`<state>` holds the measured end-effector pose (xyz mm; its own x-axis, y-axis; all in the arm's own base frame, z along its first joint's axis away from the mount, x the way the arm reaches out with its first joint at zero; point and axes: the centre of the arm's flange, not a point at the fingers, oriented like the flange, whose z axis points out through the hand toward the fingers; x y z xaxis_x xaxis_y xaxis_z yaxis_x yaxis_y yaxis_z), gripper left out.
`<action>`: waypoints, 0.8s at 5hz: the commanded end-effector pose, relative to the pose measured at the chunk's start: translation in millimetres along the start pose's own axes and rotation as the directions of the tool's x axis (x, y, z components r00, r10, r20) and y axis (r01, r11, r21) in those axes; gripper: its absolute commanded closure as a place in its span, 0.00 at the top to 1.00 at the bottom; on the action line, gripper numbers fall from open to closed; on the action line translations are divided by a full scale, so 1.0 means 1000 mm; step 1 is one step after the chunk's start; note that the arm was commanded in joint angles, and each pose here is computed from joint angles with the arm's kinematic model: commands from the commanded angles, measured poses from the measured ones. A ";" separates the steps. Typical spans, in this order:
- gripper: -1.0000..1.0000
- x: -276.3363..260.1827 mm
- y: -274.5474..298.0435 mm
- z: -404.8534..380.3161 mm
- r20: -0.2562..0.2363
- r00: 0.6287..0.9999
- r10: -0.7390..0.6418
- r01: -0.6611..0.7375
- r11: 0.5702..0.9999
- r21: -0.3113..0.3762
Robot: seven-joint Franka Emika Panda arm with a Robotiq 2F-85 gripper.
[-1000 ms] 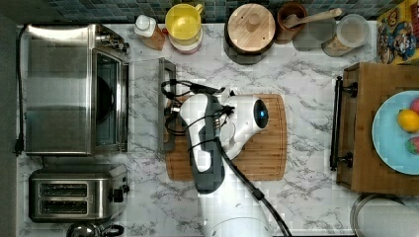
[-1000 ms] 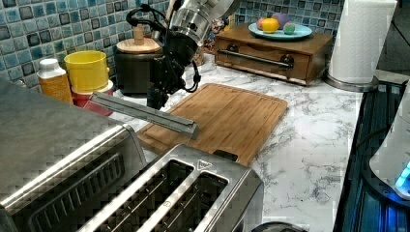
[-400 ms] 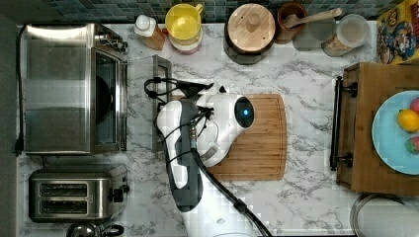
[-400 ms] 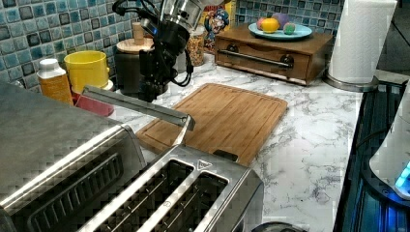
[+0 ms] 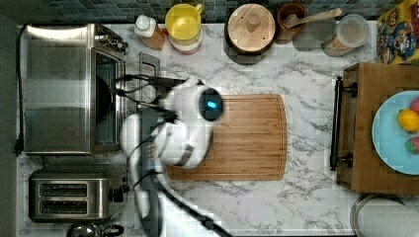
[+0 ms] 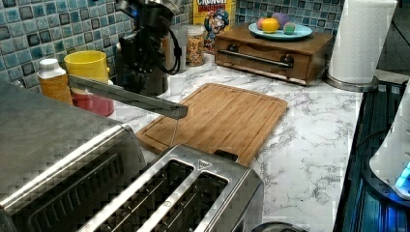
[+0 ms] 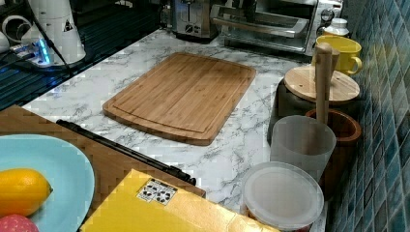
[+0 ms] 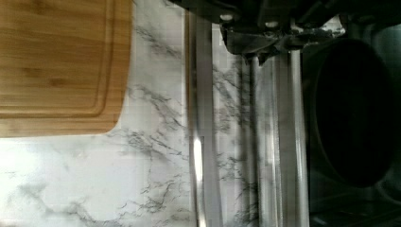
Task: Close the oven.
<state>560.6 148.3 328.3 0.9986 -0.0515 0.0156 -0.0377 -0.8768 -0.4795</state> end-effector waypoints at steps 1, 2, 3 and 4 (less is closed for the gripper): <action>0.00 -0.033 -0.303 -0.020 -0.182 0.952 -0.247 0.215 0.960 -0.181; 0.00 -0.025 -0.304 -0.011 -0.266 0.943 -0.201 0.104 0.936 -0.337; 0.00 -0.019 -0.286 -0.028 -0.381 0.920 -0.096 -0.013 0.962 -0.274; 0.00 -0.027 -0.268 -0.062 -0.365 0.924 -0.113 0.047 0.982 -0.184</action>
<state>546.9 354.7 403.7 0.9725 -0.0987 0.2107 -0.0714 -0.9885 -0.1335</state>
